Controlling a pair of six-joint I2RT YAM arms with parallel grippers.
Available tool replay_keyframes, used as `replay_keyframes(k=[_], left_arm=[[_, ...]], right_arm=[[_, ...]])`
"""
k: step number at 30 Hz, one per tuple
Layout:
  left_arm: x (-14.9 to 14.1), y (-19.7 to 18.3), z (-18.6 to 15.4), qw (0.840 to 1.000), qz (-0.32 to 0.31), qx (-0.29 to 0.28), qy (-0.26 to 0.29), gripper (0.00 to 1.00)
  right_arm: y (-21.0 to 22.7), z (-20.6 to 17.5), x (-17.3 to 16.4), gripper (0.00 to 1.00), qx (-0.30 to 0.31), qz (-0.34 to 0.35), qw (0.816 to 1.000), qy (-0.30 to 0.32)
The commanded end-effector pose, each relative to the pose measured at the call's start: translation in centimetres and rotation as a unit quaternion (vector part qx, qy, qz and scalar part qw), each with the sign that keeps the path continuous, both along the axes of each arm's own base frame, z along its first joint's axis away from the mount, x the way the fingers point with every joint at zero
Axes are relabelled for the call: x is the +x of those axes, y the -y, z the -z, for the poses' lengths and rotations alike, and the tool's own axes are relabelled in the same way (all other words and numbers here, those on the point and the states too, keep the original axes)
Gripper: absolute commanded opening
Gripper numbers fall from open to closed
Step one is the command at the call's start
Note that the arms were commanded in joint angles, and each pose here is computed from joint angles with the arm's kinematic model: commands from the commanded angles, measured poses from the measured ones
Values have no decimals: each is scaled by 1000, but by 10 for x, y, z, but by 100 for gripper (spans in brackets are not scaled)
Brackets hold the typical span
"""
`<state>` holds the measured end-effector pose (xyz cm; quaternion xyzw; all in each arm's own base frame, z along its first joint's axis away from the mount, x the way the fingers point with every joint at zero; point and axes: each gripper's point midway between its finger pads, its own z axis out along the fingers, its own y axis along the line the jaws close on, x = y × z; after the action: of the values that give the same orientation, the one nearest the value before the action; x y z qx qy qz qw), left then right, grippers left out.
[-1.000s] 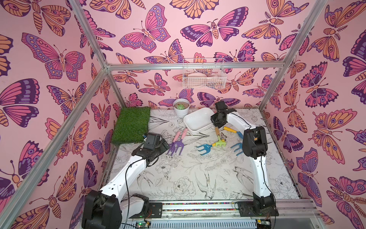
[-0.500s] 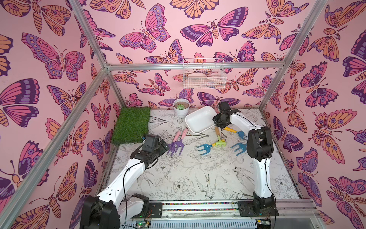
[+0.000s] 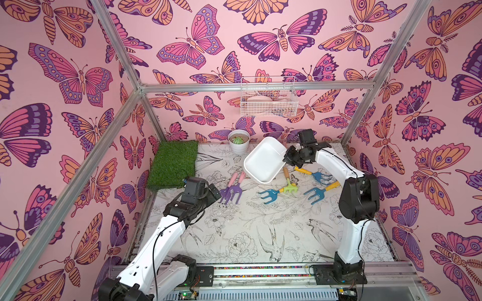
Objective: Put the rake into the storage box
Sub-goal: Pick up the storage box at the center of the board, then place the storage box at the center of the board.
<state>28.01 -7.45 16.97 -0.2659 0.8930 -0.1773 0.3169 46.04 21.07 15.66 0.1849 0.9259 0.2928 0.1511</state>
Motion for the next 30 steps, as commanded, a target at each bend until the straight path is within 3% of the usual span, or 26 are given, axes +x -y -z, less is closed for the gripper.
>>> replay_keyframes(k=[1,10,16,21,30], left_arm=[[-9,-6,-10,1000,6,11,-2,99],[-13,-13,-41,999,-1,17,28,99],[-15,-14,-60,999,-4,9,44,100],[-22,-14,-60,999,-7,-1,39,100],[-32,-11,-49,999,-13,-24,26,100]], right_arm=[[-7,-20,-42,0,-10,-115,993,23],[-34,-9,-160,0,-47,-273,961,-19],[-55,29,-216,0,-75,-284,954,-65],[-72,54,-232,0,-123,-283,948,-79],[-86,77,-224,0,-158,-269,946,-85]])
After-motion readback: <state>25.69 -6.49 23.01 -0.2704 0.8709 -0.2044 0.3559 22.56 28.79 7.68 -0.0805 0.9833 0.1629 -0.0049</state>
